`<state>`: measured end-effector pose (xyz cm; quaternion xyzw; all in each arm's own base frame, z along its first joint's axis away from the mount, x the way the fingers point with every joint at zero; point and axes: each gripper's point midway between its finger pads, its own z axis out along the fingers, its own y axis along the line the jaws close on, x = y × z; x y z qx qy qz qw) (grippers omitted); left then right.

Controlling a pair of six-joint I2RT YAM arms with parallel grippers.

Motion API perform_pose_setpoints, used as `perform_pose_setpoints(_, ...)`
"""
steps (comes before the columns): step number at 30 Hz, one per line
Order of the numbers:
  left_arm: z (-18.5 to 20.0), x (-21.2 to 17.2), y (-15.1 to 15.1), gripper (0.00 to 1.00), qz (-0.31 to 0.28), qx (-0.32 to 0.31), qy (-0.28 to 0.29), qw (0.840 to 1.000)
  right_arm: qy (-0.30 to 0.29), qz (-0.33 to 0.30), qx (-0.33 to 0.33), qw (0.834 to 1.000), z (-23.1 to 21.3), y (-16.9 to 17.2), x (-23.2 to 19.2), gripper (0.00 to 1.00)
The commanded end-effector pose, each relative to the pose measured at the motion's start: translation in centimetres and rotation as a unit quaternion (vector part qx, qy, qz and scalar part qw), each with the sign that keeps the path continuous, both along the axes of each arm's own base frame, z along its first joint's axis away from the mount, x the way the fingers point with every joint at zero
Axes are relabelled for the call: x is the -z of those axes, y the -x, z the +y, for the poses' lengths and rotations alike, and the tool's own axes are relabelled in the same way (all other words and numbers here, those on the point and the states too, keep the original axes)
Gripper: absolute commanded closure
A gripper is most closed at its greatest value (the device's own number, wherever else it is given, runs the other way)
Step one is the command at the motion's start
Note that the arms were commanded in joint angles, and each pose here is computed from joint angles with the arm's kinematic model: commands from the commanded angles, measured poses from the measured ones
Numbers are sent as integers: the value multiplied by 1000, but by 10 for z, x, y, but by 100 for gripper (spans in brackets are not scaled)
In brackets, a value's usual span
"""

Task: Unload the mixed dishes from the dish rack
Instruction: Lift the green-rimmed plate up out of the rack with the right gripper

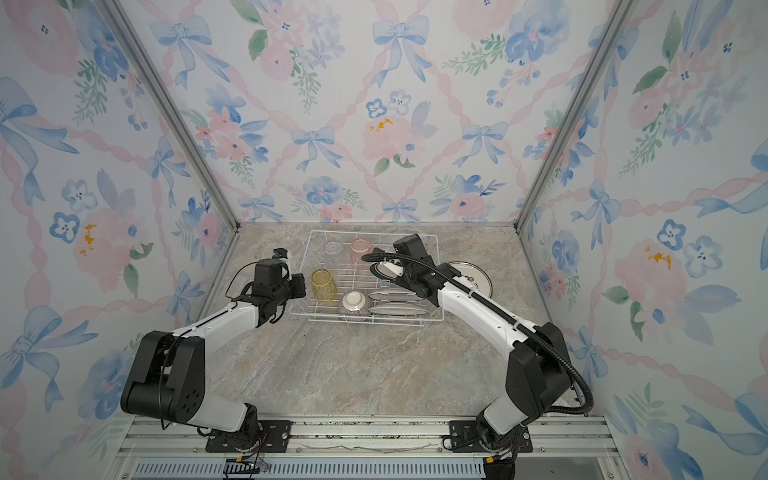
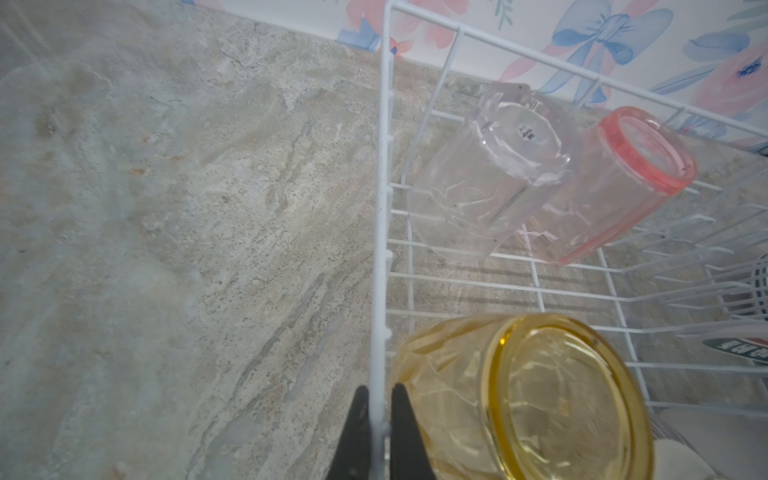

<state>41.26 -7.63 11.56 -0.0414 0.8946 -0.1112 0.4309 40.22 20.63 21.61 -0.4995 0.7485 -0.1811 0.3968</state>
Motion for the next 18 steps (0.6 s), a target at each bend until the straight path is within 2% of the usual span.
perform_pose_setpoints(1, 0, 13, 9, 100, 33, 1, -1, 999, -128, -92, 56, 986, -5, -17, -64, 100)
perform_pose_setpoints(9, -1, 14, 8, 100, 33, 2, -1, 999, -183, -162, 93, 965, -28, -15, -104, 100)
perform_pose_setpoints(14, 0, 15, 9, 100, 34, 1, 0, 999, -252, -171, 113, 946, -47, -11, -125, 100)
perform_pose_setpoints(18, -1, 15, 8, 100, 35, 2, 0, 999, -325, -158, 144, 921, -75, -11, -138, 100)
